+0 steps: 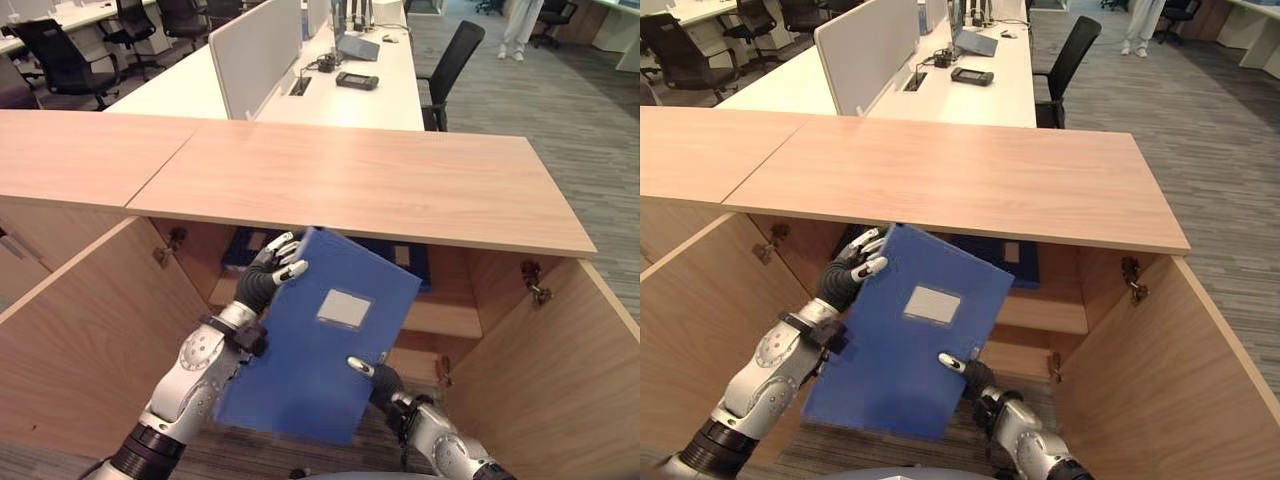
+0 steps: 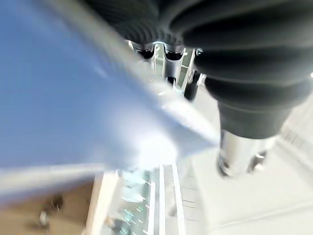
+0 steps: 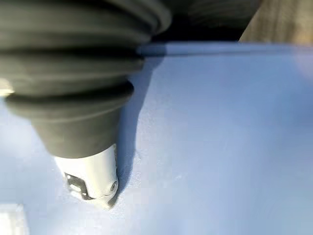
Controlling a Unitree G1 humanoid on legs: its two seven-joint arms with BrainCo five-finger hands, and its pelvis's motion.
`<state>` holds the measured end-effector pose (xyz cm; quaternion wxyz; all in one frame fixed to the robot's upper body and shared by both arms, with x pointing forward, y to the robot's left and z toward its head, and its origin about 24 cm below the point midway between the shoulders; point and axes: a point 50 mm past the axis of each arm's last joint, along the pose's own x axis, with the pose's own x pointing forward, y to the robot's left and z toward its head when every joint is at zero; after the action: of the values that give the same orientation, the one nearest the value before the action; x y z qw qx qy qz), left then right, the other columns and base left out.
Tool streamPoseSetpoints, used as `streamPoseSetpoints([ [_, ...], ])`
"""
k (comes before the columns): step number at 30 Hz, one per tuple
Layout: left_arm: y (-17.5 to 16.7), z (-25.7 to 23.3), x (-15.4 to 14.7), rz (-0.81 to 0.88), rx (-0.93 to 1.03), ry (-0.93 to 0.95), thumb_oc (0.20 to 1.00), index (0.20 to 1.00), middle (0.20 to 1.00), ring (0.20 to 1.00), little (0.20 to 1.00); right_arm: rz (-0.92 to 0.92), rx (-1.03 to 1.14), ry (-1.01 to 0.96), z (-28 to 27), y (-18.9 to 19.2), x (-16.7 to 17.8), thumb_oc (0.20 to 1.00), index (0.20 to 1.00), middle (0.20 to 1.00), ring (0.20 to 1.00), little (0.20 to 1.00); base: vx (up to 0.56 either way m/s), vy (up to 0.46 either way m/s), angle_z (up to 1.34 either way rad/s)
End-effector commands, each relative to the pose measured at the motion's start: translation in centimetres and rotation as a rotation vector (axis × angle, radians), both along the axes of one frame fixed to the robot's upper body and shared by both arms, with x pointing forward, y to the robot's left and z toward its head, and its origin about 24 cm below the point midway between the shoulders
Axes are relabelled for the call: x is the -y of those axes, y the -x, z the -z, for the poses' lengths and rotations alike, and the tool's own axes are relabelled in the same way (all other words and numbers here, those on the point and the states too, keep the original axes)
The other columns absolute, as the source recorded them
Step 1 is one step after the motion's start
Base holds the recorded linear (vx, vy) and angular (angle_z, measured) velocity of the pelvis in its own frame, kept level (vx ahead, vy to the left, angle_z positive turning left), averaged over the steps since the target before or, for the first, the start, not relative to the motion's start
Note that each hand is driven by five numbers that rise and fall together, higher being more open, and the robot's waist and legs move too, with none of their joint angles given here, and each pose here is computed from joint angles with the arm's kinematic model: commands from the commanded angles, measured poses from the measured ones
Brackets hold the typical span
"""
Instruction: Put the empty folder in the office cabinet
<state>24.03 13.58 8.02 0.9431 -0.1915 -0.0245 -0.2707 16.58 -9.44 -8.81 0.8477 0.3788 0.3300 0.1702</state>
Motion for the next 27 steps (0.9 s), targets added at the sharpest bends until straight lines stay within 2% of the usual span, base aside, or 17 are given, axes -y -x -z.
streamPoseSetpoints([
  [1, 1.1, -0.9, 2.8, 0.139, 0.032, 0.108, 1.000, 1.000, 1.000, 1.000, 1.000, 0.099, 0.115, -0.335, -4.4, -4.1, -5.9, 0.200, 0.200, 0.200, 0.200, 0.200, 0.00, 0.000, 0.00],
  [2, 1.1, -0.9, 2.8, 0.139, 0.032, 0.108, 1.000, 1.000, 1.000, 1.000, 1.000, 0.099, 0.115, -0.335, -4.4, -4.1, -5.9, 0.200, 0.200, 0.200, 0.200, 0.200, 0.00, 0.000, 0.00],
  [3, 1.9, 1.3, 1.5, 0.081, -0.091, 0.099, 1.000, 1.000, 1.000, 1.000, 1.000, 0.287, -0.022, -0.370, -2.2, -2.5, -3.8, 0.200, 0.200, 0.200, 0.200, 0.200, -0.01, -0.006, -0.04],
  [5, 2.2, 1.9, 1.3, 0.075, -0.128, 0.096, 1.000, 1.000, 1.000, 1.000, 1.000, 0.325, -0.063, -0.357, -1.5, -1.9, -3.3, 0.200, 0.200, 0.200, 0.200, 0.200, 0.00, 0.000, 0.00],
  [7, 3.0, 3.1, 0.9, 0.040, -0.217, 0.092, 1.000, 1.000, 1.000, 1.000, 1.000, 0.404, -0.182, -0.256, 0.8, -0.4, -1.6, 0.200, 0.200, 0.200, 0.200, 0.200, -0.01, -0.011, -0.02],
  [14, 4.1, 4.4, 0.8, 0.039, -0.305, 0.100, 1.000, 1.000, 1.000, 1.000, 1.000, 0.416, -0.314, -0.161, 3.1, 1.7, -0.1, 0.200, 0.200, 0.200, 0.200, 0.200, 0.00, 0.000, 0.00],
  [21, 5.3, 6.7, -0.9, -0.030, -0.407, 0.054, 1.000, 1.000, 1.000, 1.000, 1.000, 0.403, -0.412, 0.002, 5.1, 3.8, 3.0, 0.200, 0.200, 0.200, 0.200, 0.200, -0.01, -0.041, 0.04],
  [27, 5.6, 7.6, -1.3, -0.055, -0.443, 0.021, 1.000, 1.000, 1.000, 1.000, 1.000, 0.402, -0.361, 0.011, 4.5, 2.8, 3.6, 0.200, 0.200, 0.200, 0.200, 0.200, -0.01, -0.053, 0.15],
])
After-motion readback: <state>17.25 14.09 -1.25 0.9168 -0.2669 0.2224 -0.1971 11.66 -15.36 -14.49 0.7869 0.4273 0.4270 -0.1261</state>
